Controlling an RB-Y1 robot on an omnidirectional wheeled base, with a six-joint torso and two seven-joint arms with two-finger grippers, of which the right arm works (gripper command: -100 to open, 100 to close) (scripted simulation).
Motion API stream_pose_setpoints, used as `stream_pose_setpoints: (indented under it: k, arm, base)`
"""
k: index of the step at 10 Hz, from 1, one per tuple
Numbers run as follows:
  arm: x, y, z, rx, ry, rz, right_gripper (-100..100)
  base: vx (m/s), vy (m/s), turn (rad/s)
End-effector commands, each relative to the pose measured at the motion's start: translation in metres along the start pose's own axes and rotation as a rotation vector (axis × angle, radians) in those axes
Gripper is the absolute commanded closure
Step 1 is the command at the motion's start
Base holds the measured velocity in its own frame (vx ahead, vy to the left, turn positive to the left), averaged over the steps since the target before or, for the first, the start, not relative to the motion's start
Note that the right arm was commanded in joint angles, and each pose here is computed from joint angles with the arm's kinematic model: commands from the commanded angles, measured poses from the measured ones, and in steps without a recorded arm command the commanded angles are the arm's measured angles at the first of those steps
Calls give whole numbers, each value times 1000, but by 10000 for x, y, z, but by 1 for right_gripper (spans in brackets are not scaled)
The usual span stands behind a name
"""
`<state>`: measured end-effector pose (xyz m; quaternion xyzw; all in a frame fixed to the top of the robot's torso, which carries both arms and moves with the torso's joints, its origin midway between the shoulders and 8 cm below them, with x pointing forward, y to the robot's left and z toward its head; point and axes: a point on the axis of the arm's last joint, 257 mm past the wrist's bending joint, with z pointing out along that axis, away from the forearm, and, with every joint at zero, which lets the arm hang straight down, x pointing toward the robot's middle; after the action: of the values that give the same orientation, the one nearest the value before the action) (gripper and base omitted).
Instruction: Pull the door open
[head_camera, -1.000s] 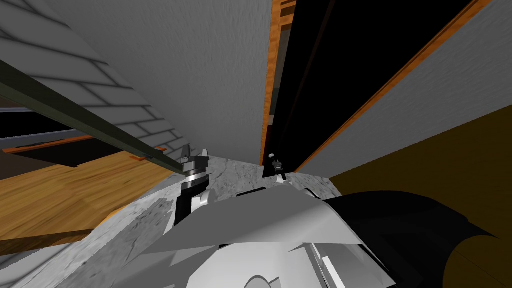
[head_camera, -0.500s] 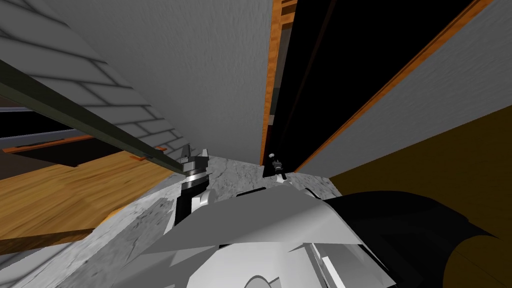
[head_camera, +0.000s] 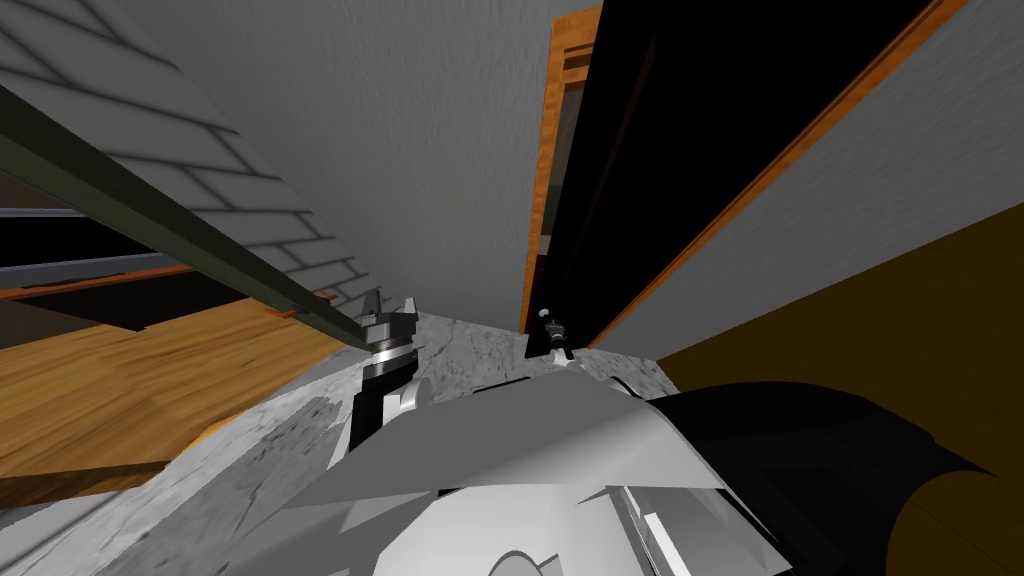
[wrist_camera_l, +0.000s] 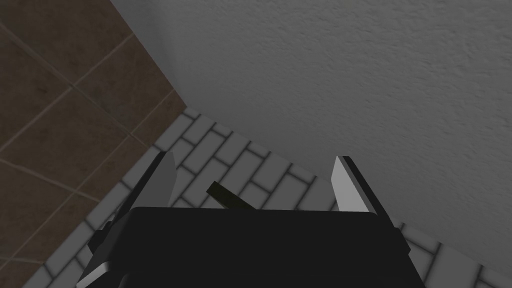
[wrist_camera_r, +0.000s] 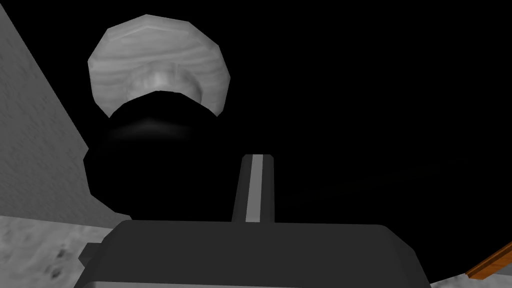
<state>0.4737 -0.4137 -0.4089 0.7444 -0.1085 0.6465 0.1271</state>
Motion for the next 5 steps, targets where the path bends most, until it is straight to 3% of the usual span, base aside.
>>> stream_pose_setpoints:
  k: [1,2,3,5]
  arm:
    - [35,-59,12,8,9,4,100]
    - [35,-59,12,8,9,4,100]
    - [29,-102,-62,27,26,3,-100]
    - [55,-199,-127,54,50,7,-100]
  base:
    - [0,0,0]
    - [0,0,0]
    - [-123,-50,137]
    - [-178,-95,102]
